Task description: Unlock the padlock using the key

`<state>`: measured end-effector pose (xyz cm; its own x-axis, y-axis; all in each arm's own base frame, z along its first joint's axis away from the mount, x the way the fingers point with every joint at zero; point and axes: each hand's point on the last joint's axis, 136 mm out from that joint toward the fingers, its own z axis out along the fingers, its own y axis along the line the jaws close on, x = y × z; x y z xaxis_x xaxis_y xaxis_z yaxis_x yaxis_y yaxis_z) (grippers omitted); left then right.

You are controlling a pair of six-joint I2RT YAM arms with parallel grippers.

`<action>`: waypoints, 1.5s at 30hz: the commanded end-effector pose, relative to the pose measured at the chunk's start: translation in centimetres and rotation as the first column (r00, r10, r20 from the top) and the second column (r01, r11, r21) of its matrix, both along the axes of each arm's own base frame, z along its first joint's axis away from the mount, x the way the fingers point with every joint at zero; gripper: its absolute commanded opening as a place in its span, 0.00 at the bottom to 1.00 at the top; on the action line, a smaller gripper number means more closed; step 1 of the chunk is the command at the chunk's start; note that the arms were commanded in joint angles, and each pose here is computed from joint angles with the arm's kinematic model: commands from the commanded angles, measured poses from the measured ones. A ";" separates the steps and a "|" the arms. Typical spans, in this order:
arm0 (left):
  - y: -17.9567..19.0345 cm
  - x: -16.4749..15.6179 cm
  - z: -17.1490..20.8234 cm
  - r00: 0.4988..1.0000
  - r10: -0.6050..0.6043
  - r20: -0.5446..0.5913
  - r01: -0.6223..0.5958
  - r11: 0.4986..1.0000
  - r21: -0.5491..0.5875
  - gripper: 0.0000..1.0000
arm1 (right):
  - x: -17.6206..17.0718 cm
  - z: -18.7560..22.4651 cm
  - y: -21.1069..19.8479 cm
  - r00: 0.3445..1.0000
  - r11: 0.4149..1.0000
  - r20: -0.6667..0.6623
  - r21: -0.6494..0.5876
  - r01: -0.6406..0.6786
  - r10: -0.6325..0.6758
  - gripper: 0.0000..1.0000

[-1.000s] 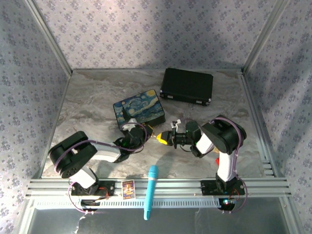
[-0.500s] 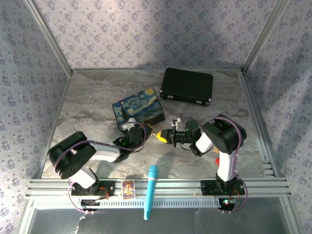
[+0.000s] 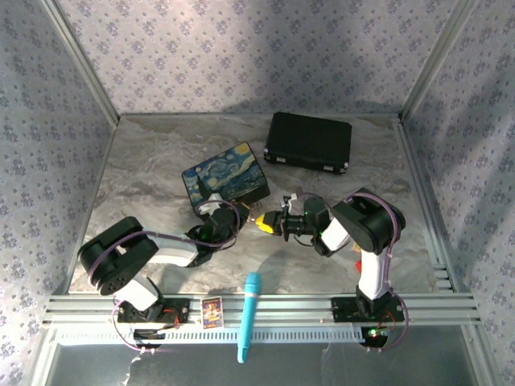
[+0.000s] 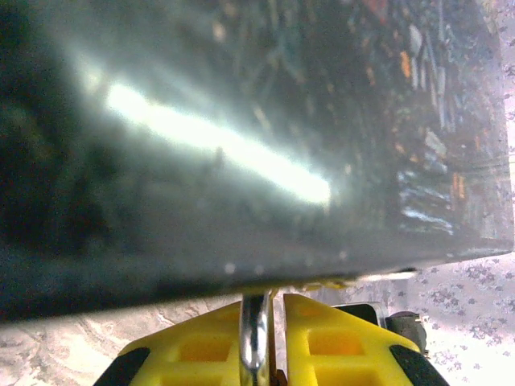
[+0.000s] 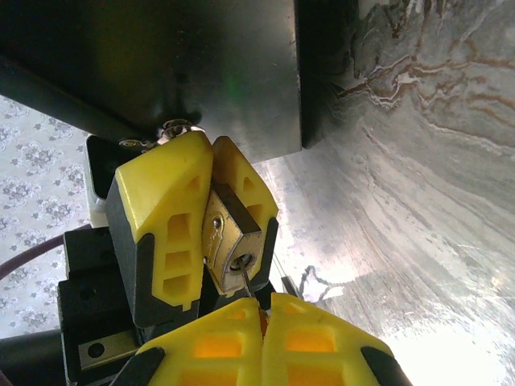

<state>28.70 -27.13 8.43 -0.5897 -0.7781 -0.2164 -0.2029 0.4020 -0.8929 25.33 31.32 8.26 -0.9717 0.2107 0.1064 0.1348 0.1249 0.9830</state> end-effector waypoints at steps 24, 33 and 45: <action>-4.3 -2.1 -2.5 0.952 -0.206 -0.224 0.209 0.978 -0.011 0.19 | 1.7 0.7 1.4 0.997 1.000 0.077 0.024 0.010 -0.011 0.00; -4.3 -2.3 -2.8 0.948 -0.215 -0.237 0.224 0.975 0.011 0.21 | 1.6 0.2 1.5 0.997 1.000 0.073 0.014 0.007 -0.008 0.00; -4.3 -2.2 -2.5 0.949 -0.206 -0.239 0.216 0.976 0.016 0.02 | 2.2 -0.5 1.7 0.998 1.000 0.062 0.006 0.026 -0.026 0.00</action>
